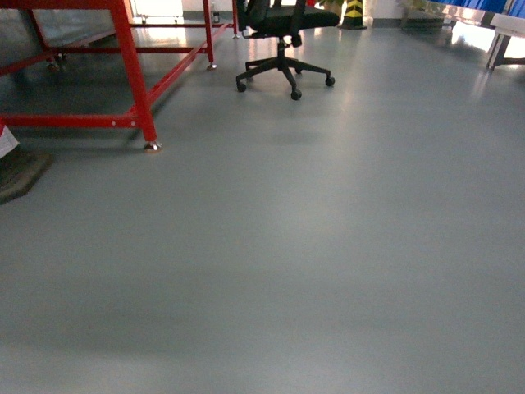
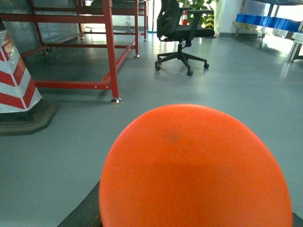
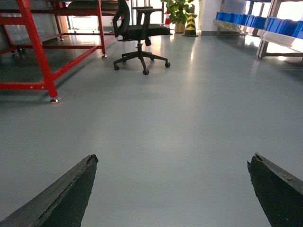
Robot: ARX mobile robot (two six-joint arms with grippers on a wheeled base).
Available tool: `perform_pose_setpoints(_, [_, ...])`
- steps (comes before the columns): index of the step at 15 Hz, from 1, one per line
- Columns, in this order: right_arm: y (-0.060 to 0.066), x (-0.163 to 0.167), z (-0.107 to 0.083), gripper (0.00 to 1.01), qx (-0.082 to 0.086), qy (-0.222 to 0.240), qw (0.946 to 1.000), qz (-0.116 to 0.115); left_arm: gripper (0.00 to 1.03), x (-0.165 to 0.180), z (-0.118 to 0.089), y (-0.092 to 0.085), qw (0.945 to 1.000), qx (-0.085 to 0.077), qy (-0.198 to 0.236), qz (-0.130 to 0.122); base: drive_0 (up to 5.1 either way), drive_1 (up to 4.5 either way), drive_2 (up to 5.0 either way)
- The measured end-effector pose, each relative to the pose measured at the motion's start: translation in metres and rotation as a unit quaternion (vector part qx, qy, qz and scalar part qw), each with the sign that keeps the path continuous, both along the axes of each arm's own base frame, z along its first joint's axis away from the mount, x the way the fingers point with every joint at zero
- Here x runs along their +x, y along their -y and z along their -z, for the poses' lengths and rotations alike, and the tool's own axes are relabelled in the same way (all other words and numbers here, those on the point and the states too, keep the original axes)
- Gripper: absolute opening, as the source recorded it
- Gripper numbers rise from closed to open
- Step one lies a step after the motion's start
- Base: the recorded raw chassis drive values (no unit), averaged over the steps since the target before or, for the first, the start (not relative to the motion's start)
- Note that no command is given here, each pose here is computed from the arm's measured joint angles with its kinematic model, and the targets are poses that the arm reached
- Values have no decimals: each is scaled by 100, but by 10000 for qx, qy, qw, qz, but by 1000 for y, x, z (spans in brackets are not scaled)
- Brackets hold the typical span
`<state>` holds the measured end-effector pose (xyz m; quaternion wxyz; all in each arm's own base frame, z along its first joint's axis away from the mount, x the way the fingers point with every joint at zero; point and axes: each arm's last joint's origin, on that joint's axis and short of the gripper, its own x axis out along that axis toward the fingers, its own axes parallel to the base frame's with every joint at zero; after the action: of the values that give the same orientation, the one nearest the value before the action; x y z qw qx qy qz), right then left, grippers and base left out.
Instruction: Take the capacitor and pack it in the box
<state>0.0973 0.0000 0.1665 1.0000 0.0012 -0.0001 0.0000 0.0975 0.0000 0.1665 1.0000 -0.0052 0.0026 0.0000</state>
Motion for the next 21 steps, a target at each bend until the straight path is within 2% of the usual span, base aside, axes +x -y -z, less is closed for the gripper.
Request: perform_pose_setpoints(21, [0, 0, 0, 98, 0, 10, 10000, 0, 44, 0, 0, 0, 10000, 0, 6, -2, -508, 237, 237])
